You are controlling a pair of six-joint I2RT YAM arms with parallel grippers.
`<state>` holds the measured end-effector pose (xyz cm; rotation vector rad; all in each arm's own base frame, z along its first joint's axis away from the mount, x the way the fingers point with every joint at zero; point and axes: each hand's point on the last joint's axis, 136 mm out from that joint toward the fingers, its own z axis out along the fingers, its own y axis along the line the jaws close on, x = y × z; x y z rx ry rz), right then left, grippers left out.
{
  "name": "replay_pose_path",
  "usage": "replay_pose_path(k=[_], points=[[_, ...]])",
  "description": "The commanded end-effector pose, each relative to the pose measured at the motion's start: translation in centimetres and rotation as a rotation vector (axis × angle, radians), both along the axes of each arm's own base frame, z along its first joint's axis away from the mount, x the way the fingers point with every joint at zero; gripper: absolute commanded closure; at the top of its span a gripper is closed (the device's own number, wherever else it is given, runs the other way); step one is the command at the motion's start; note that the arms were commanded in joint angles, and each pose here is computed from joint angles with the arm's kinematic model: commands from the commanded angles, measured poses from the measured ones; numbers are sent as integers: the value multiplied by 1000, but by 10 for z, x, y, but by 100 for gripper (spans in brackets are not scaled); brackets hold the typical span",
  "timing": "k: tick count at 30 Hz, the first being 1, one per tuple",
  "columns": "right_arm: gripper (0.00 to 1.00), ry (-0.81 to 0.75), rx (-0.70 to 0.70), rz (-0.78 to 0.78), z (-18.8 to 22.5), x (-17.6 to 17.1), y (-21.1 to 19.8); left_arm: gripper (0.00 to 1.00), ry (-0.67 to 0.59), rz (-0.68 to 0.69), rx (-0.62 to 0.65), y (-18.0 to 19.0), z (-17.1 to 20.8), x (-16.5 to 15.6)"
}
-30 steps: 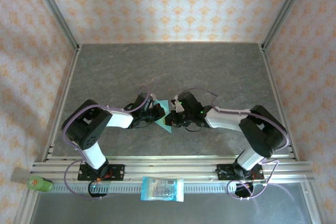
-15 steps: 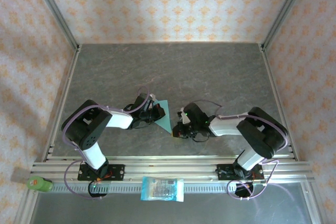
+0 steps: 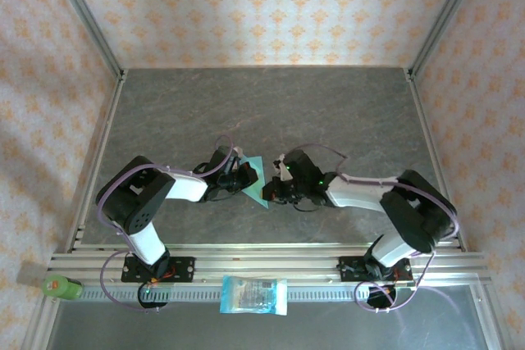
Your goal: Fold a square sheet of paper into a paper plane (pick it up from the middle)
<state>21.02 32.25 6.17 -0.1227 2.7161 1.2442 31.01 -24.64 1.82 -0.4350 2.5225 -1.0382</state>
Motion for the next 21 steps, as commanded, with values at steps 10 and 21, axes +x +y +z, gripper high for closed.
replay_pose_path(k=[10,21], points=[[100,-30,-115,-7,-31,34,19,97,74,19,96,16,-28,-14],[100,63,-183,11,-78,-1,-11,97,72,29,103,19,-28,-14]])
